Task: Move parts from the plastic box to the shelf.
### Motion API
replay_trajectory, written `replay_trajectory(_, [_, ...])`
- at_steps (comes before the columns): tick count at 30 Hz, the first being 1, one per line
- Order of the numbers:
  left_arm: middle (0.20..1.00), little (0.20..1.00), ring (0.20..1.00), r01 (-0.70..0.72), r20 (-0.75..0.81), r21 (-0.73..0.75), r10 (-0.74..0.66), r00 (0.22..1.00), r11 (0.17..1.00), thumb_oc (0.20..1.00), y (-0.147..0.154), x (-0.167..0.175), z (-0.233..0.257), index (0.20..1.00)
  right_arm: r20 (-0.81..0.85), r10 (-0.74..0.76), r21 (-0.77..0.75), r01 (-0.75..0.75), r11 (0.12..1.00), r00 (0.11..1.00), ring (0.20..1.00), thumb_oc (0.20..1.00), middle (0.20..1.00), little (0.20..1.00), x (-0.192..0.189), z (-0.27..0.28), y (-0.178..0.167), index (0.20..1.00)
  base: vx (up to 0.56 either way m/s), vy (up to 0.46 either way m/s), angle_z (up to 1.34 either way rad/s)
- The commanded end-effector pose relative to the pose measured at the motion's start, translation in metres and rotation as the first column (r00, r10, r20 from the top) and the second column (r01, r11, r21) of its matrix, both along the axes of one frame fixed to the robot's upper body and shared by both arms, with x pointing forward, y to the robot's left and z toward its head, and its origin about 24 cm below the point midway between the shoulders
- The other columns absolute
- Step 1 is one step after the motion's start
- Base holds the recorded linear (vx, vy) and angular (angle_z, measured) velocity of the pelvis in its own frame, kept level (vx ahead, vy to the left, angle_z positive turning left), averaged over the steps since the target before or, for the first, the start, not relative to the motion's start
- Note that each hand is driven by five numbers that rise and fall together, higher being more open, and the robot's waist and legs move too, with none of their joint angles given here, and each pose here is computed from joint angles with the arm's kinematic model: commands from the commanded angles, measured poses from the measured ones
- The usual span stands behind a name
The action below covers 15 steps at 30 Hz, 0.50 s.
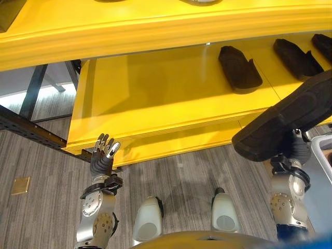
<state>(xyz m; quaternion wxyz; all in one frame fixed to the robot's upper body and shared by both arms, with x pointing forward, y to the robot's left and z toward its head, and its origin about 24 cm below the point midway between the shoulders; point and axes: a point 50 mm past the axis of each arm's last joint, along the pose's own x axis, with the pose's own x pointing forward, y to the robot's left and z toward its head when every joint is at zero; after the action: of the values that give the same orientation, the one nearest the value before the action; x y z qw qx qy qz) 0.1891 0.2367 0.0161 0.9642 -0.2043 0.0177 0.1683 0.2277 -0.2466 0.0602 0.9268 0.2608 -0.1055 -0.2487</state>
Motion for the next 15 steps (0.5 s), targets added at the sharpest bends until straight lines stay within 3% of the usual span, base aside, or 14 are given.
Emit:
replay_trajectory(1, [1.000, 1.000, 1.000, 0.014, 0.135, 0.062, -0.022, 0.991, 0.998, 1.000, 0.003, 0.006, 0.031, 1.000, 0.176, 0.082, -0.196, -0.047, 0.980, 0.981, 0.200, 0.200, 0.200, 0.200, 0.020, 0.050, 0.002, 0.200, 0.00, -0.018, 0.07])
replay_trajectory(15, [1.000, 1.000, 1.000, 0.075, 0.164, 0.058, -0.083, 0.983, 0.995, 1.000, 0.002, 0.008, 0.040, 1.000, 0.229, 0.397, -0.315, -0.318, 0.894, 0.889, 0.200, 0.200, 0.200, 0.200, 0.082, 0.102, 0.051, 0.200, 0.00, -0.031, 0.13])
